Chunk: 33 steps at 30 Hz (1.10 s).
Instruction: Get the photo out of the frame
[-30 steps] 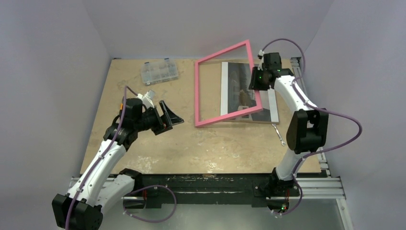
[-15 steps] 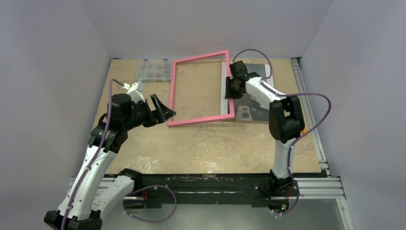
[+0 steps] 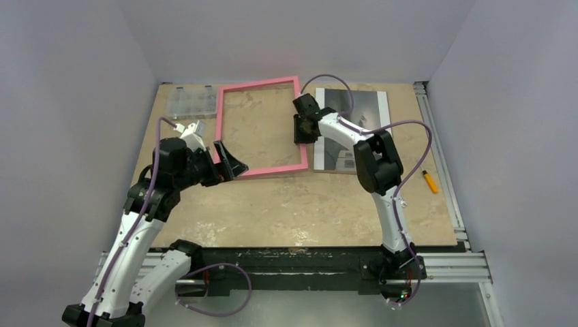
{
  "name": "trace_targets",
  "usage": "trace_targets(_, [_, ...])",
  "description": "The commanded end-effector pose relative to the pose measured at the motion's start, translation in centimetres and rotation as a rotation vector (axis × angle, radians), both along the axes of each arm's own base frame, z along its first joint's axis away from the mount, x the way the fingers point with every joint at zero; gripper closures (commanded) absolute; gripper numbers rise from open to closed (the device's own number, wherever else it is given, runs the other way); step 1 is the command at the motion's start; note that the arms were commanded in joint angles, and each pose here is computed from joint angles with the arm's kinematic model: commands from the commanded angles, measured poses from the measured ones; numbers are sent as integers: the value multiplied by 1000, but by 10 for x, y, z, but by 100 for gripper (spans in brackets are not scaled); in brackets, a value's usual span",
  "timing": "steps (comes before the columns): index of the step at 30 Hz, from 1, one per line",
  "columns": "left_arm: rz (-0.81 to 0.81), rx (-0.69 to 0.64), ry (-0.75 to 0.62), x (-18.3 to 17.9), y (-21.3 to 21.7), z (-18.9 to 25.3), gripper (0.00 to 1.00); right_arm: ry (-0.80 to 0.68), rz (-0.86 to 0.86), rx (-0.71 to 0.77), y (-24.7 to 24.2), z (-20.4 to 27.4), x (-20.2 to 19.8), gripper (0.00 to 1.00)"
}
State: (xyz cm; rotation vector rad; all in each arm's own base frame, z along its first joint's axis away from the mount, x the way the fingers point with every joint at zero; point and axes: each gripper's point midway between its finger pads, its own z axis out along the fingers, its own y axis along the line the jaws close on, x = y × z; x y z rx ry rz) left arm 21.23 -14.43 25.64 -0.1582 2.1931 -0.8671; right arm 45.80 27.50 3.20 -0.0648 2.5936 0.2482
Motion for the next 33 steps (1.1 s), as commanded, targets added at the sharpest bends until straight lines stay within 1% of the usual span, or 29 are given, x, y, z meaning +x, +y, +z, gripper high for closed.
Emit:
trace_targets(1, [-22, 13, -20, -2, -1, -2, 15, -118, 34, 52, 24, 27, 24, 100])
trace_targets(2, [-23, 13, -19, -3, -1, -2, 15, -108, 32, 50, 24, 25, 23, 100])
trace_targets(3, [-24, 13, -18, -3, -1, -3, 15, -97, 30, 47, 23, 24, 21, 95])
trace_targets(6, [-27, 11, -14, -3, -1, -5, 15, -82, 19, 35, 21, 33, 14, 67])
trace_targets(8, [-33, 6, -9, -2, -3, -6, 15, -79, 17, 24, 19, 50, 10, 54])
trace_targets(10, [-40, 3, -2, -1, -5, -8, 15, -99, 7, -9, 12, 73, 5, 44])
trace_targets(12, [-43, 0, 1, 0, -6, -9, 15, -126, -21, -43, -2, 97, 0, 37])
trace_targets(15, [-55, -8, 8, 0, -8, -12, 15, -176, -31, -84, -25, 128, -15, 34])
trace_targets(17, [-75, -22, 14, -1, -13, -15, 15, -182, -24, -139, -46, 131, -35, 34])
trace_targets(19, [-119, -54, 29, -2, -21, -19, 15, -193, -23, -162, -65, 130, -55, 34])
trace_targets(22, [-194, -133, 28, 1, -42, -22, 15, -210, -48, -146, -91, 116, -85, 33])
trace_targets(24, [-229, -168, 50, 2, -60, -27, 16, -246, -83, -99, -110, 117, -103, 33])
trace_targets(29, [-334, -211, 122, 1, -116, -42, 16, -238, -237, 33, -167, 96, -139, 32])
trace_targets(33, [-398, -198, 169, -8, -158, -57, 17, -310, -382, 97, -207, 104, -162, 28])
